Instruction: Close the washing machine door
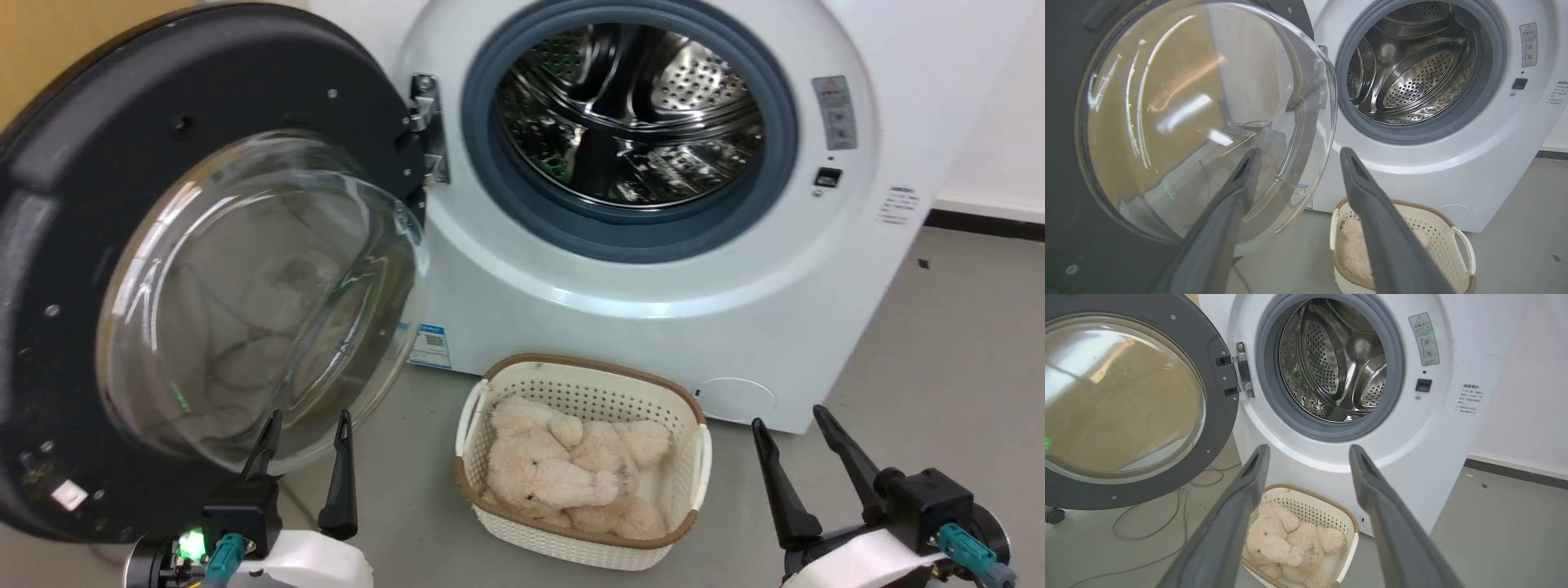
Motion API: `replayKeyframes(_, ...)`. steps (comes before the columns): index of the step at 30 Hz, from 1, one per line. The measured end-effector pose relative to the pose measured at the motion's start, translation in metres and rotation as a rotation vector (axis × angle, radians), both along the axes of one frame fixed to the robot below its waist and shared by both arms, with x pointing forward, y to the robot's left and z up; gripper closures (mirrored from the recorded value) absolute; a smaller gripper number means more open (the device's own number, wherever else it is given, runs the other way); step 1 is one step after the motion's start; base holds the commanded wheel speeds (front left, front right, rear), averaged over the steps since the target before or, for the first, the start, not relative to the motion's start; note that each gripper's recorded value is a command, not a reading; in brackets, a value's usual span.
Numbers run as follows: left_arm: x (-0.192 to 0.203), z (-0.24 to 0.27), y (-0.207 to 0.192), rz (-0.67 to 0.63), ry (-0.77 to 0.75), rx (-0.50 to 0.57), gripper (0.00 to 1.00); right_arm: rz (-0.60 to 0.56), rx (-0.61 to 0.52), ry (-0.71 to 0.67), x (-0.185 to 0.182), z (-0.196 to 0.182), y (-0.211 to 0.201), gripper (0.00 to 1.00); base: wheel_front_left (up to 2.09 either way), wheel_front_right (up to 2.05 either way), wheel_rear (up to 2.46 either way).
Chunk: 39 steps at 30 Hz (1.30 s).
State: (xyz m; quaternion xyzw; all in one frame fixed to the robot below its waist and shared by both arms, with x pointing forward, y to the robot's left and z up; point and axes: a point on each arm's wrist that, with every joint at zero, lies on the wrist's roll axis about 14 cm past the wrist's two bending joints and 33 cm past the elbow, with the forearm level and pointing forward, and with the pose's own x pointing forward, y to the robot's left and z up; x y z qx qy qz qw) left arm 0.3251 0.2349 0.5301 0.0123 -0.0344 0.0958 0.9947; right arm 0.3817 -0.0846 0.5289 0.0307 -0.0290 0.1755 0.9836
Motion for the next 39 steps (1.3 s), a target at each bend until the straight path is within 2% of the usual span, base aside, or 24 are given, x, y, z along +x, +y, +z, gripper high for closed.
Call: replayKeyframes(39,-0.067,0.002,0.064,0.269,-0.059,-0.011,0.00,0.299,0.068,0.042,-0.004,-0.018,0.102,0.00,0.00,0.00,0.00)
